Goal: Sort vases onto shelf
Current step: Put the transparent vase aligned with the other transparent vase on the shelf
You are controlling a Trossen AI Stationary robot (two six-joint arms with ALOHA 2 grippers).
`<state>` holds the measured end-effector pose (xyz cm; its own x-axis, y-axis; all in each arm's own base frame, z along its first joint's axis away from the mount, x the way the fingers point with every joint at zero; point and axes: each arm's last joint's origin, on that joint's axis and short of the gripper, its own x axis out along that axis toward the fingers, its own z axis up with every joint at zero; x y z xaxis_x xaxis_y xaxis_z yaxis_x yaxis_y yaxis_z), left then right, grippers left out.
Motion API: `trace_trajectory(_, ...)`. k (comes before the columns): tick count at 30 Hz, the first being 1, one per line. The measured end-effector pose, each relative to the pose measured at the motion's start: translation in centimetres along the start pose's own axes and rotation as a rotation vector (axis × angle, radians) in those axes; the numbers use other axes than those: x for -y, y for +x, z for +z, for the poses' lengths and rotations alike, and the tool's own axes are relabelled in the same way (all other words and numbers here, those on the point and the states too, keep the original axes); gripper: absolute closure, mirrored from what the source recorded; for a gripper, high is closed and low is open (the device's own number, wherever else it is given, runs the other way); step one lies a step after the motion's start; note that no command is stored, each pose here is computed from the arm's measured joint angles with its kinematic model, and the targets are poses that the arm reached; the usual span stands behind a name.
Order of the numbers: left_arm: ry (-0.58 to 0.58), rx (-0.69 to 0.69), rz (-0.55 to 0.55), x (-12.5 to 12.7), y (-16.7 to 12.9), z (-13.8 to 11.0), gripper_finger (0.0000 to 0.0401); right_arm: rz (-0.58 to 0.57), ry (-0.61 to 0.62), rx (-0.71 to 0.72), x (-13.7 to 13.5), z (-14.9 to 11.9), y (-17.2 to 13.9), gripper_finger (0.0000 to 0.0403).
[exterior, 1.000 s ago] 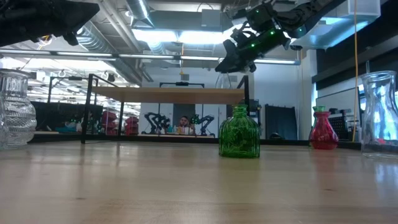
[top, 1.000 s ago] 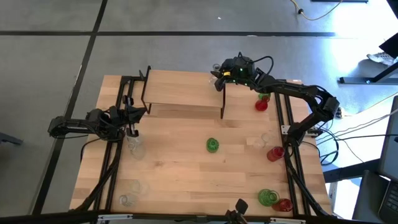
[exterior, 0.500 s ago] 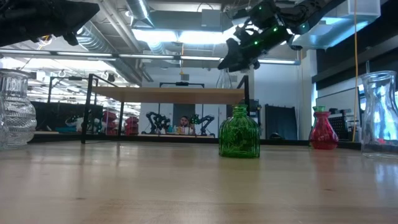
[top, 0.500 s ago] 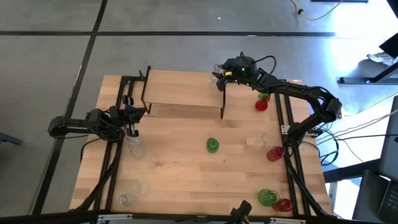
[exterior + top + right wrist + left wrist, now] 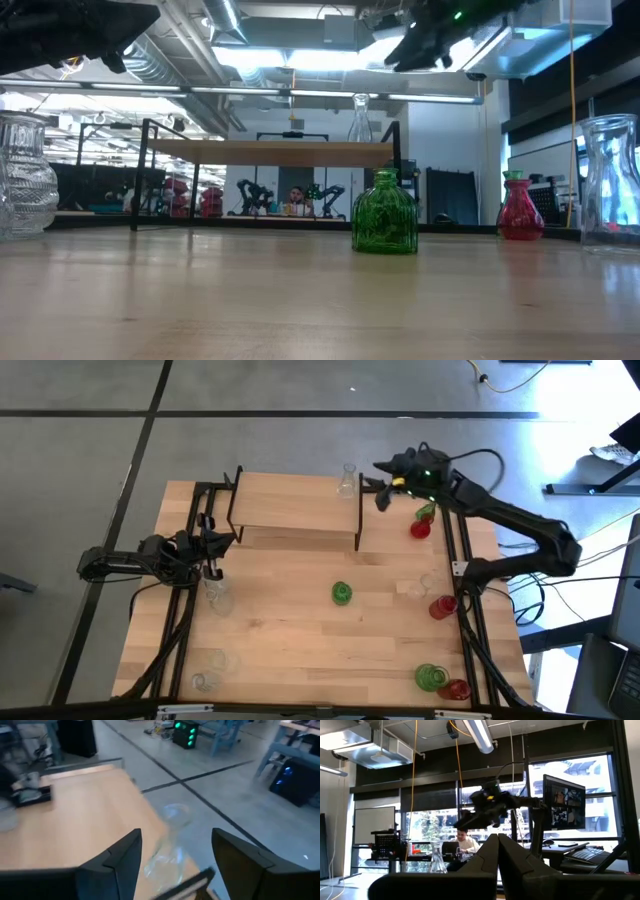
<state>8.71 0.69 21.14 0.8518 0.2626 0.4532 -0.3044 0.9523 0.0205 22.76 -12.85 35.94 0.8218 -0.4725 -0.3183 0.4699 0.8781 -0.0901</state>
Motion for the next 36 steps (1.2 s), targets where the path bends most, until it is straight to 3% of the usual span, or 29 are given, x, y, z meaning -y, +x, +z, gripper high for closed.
trace_trajectory(11,-0.009,0.005,-0.005,0.0,0.0,0.0,0.0401,0.223,0.103,-0.141,-5.1,-0.7,-7.6,0.0178)
trace_trajectory(19,-0.008,0.005,-0.004,0.0,0.0,0.0,0.0401,0.401,0.118,-0.375,-8.8,0.0,-11.6,0.0178)
trace_trajectory(27,-0.009,0.005,-0.004,0.0,0.0,0.0,0.0401,0.381,0.163,-0.632,-11.0,-0.6,-12.7,0.0178)
trace_trajectory(36,-0.009,0.001,-0.004,0.0,0.0,0.0,0.0401,0.239,0.097,-0.984,-12.7,-3.4,-12.6,0.0178)
